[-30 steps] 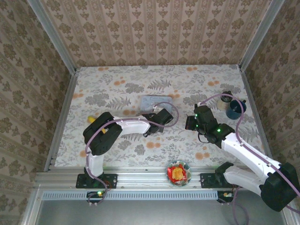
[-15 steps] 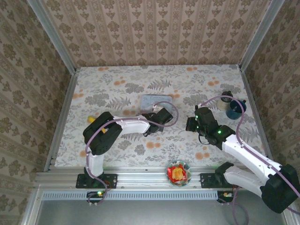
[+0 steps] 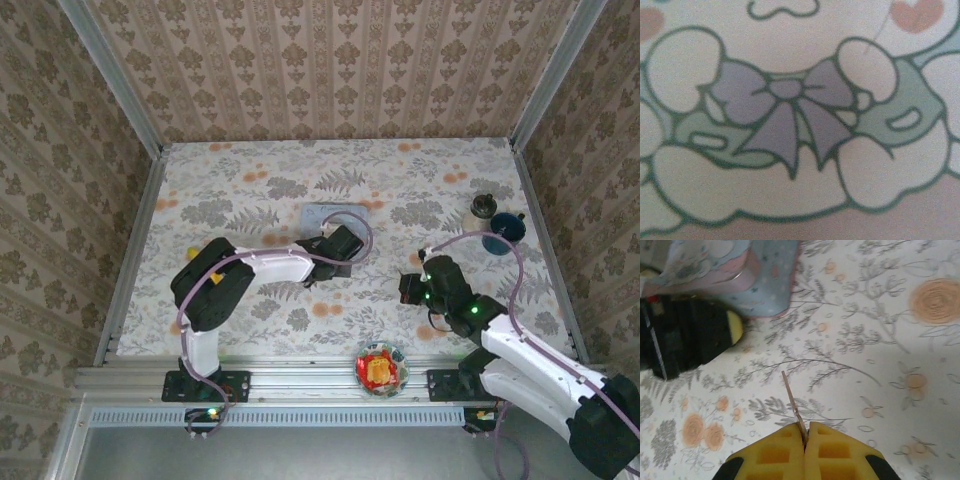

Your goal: Unlock a padlock with a key

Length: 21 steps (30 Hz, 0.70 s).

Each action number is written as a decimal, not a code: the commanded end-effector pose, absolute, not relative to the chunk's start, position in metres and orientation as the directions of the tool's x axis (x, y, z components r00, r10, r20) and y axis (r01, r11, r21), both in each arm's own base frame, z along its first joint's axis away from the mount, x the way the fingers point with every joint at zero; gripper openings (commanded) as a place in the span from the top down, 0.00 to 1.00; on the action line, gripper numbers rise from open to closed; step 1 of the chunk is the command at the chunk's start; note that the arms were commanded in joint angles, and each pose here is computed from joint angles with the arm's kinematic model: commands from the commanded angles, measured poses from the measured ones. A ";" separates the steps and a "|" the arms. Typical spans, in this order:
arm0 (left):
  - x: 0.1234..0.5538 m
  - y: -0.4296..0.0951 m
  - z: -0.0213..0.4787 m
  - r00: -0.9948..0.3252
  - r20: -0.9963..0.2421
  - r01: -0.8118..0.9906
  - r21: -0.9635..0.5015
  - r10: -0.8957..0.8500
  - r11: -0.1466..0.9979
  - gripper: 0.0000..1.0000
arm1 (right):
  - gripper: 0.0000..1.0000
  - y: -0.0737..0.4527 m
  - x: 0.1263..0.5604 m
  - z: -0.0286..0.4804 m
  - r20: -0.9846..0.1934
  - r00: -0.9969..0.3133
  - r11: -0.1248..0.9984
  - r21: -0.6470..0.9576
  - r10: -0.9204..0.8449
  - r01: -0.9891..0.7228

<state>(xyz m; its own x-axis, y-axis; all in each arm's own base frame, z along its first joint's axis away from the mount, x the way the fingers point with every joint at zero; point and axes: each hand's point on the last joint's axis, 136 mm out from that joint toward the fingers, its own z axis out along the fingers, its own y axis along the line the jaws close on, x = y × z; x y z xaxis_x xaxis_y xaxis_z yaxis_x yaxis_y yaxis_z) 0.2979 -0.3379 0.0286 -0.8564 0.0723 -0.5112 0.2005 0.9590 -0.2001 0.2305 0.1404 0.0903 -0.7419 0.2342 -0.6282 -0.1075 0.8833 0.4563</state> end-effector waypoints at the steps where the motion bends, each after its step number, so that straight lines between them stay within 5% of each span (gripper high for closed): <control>1: 0.293 -0.349 0.038 -0.893 -0.449 0.155 -0.343 -0.016 0.927 1.00 | 1.00 0.160 0.227 0.102 -0.677 -0.704 0.837 0.499 0.214 -0.226; 21: 0.301 -0.378 0.070 -0.931 -0.207 -0.070 -0.706 -0.301 0.704 1.00 | 1.00 0.200 0.244 0.083 -0.716 -0.686 0.814 0.473 0.132 -0.337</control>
<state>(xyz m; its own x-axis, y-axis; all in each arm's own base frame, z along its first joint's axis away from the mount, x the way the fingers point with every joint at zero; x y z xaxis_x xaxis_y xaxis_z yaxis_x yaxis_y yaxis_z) 0.2993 -0.3671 0.0413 -0.9341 -0.2582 -0.2465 -0.0534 0.7839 -0.6186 0.2332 0.1898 0.0705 -0.7313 0.1237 -0.6708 -0.2934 0.8308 0.4730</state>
